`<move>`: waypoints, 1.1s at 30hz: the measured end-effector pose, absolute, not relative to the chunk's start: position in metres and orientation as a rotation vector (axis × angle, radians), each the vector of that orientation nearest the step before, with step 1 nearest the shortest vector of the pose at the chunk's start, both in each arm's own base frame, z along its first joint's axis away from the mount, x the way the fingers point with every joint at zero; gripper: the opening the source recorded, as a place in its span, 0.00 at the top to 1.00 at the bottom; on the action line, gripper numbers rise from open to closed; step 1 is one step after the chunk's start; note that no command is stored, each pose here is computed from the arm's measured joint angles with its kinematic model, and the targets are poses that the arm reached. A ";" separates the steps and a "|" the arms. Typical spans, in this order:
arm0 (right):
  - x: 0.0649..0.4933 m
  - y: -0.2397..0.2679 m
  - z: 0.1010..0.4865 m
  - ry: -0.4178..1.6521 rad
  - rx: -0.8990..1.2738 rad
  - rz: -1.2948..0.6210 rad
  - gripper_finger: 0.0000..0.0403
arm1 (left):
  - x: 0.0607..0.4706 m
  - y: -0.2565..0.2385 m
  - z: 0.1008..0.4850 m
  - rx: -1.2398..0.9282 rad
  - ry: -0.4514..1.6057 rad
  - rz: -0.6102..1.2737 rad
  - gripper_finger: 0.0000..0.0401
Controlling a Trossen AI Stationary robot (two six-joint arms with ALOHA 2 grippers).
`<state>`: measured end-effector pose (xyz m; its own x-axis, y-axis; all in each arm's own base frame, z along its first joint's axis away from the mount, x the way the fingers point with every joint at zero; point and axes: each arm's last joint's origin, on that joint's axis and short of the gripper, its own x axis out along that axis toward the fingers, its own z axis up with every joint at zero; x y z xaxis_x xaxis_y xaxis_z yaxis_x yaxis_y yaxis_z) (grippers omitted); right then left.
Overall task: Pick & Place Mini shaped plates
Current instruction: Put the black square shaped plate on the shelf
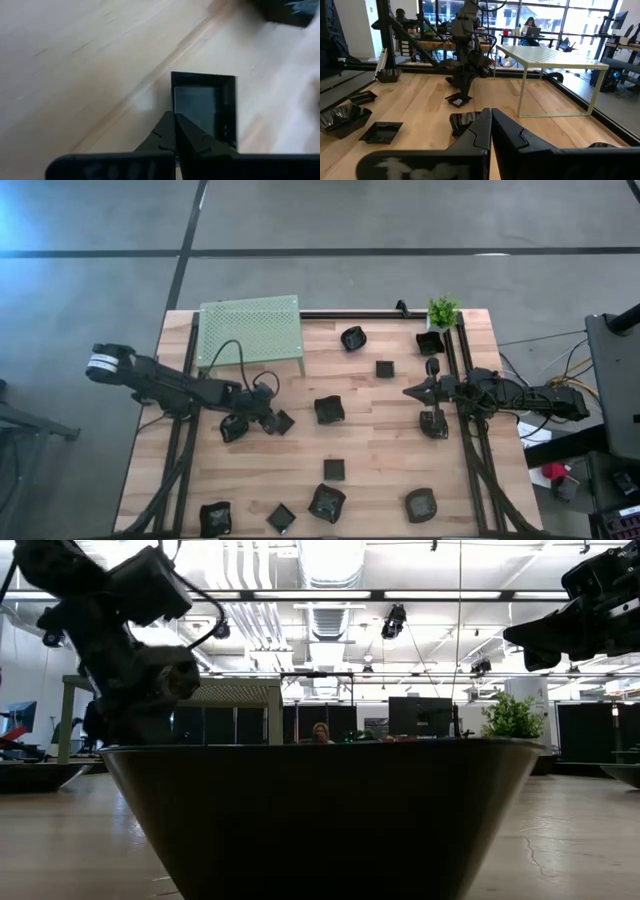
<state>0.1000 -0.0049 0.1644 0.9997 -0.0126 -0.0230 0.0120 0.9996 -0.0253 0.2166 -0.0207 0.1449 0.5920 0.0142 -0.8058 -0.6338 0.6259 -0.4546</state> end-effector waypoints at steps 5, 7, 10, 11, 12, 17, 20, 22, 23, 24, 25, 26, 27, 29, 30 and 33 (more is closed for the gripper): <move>0.100 -0.005 0.165 0.023 -0.025 -0.013 0.98 | 0.227 -0.022 0.160 -0.793 0.840 0.397 1.00; 0.100 -0.005 0.164 0.023 -0.025 -0.012 0.98 | 0.231 -0.022 0.167 -0.786 0.834 0.389 1.00; 0.100 -0.005 0.165 0.023 -0.025 -0.013 0.98 | 0.236 -0.023 0.179 -0.761 0.832 0.375 1.00; 0.100 -0.005 0.164 0.023 -0.025 -0.013 0.98 | 0.238 -0.023 0.182 -0.752 0.831 0.370 1.00; 0.100 -0.005 0.164 0.023 -0.025 -0.013 0.98 | 0.239 -0.023 0.186 -0.744 0.829 0.366 1.00; 0.100 -0.005 0.164 0.023 -0.025 -0.013 0.98 | 0.247 -0.024 0.205 -0.724 0.812 0.355 1.00; 0.100 -0.005 0.164 0.023 -0.025 -0.013 0.98 | 0.251 -0.024 0.217 -0.725 0.809 0.360 1.00; 0.100 -0.005 0.164 0.023 -0.027 -0.013 0.98 | 0.253 -0.024 0.226 -0.723 0.806 0.368 1.00; 0.100 -0.005 0.164 0.023 -0.028 -0.013 0.98 | 0.254 -0.024 0.230 -0.720 0.805 0.374 1.00; 0.100 -0.005 0.164 0.023 -0.028 -0.013 0.98 | 0.255 -0.024 0.234 -0.715 0.804 0.375 1.00; 0.100 -0.005 0.164 0.023 -0.028 -0.013 0.98 | 0.256 -0.024 0.238 -0.705 0.802 0.373 1.00; 0.100 -0.005 0.165 0.023 -0.028 -0.013 0.98 | 0.256 -0.024 0.243 -0.695 0.803 0.370 1.00; 0.100 -0.005 0.164 0.024 -0.027 -0.012 0.98 | 0.257 -0.024 0.247 -0.687 0.806 0.367 1.00; 0.100 -0.005 0.164 0.023 -0.028 -0.013 0.98 | 0.258 -0.024 0.255 -0.673 0.808 0.362 1.00; 0.100 -0.005 0.164 0.023 -0.028 -0.013 0.98 | 0.258 -0.023 0.259 -0.665 0.807 0.358 1.00; 0.100 -0.005 0.164 0.023 -0.027 -0.013 0.98 | 0.259 -0.022 0.271 -0.644 0.804 0.352 1.00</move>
<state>0.1000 -0.0049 0.1644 0.9997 -0.0130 -0.0230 0.0123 0.9996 -0.0272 0.2593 -0.0218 0.2707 0.6515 0.0520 -0.7568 -0.5207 0.7563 -0.3962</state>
